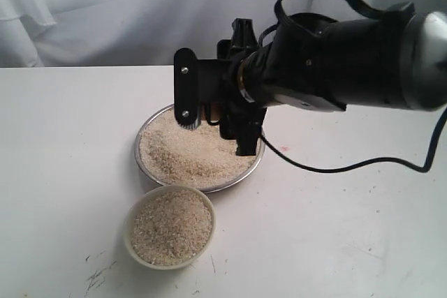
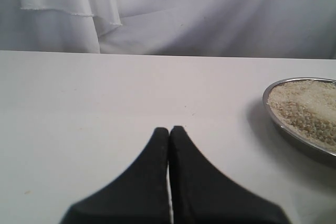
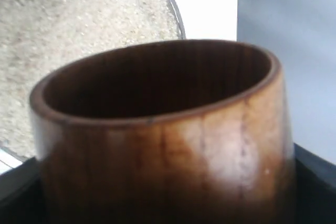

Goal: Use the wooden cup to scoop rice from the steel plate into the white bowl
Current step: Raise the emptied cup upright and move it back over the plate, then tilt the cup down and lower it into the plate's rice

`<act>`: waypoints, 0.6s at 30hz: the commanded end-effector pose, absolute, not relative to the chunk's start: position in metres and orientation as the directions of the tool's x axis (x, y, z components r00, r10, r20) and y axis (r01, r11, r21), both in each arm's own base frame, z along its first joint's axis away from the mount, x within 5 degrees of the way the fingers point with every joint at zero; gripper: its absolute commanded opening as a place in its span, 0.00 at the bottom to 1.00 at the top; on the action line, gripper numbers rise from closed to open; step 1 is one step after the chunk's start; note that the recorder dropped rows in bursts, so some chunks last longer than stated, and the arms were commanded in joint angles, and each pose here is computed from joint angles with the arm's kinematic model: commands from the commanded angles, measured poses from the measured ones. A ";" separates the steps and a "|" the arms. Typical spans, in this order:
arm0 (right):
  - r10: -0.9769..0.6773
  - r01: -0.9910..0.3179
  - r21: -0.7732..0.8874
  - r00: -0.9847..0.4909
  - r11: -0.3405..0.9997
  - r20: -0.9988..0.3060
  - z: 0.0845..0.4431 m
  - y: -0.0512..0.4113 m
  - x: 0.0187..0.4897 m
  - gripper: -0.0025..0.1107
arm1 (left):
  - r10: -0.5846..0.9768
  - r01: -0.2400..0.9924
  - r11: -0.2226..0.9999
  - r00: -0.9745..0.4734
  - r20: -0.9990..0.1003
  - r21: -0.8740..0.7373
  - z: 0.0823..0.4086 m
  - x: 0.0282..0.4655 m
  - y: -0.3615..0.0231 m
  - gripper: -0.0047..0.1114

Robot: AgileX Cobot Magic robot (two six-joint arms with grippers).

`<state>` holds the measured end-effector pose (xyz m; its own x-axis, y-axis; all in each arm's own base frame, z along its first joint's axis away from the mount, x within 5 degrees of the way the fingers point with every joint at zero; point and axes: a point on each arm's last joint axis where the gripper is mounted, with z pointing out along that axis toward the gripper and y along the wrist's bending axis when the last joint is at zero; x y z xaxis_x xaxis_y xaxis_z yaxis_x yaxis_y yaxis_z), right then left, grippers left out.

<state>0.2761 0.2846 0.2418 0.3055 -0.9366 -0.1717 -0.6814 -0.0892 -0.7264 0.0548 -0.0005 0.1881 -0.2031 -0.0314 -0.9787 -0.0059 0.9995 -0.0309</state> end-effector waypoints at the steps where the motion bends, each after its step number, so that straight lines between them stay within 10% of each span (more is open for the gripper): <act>1: -0.928 -0.630 -0.763 0.354 -0.145 -0.115 0.243 0.280 0.301 0.02 | -0.035 -0.005 0.999 -0.196 -0.980 -0.035 0.187 0.055 -0.001 0.04; 18: -0.901 -0.546 -0.768 0.424 -0.334 0.091 0.223 0.301 0.357 0.02 | -0.035 -0.005 0.999 -0.196 -0.980 -0.035 0.187 0.055 -0.001 0.04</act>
<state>0.3541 0.3028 0.2197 0.4129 -0.9083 0.0676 -0.5633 -0.3129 -0.7647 0.0548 -0.0005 0.1881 -0.2031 -0.0314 -0.9787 -0.0059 0.9995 -0.0309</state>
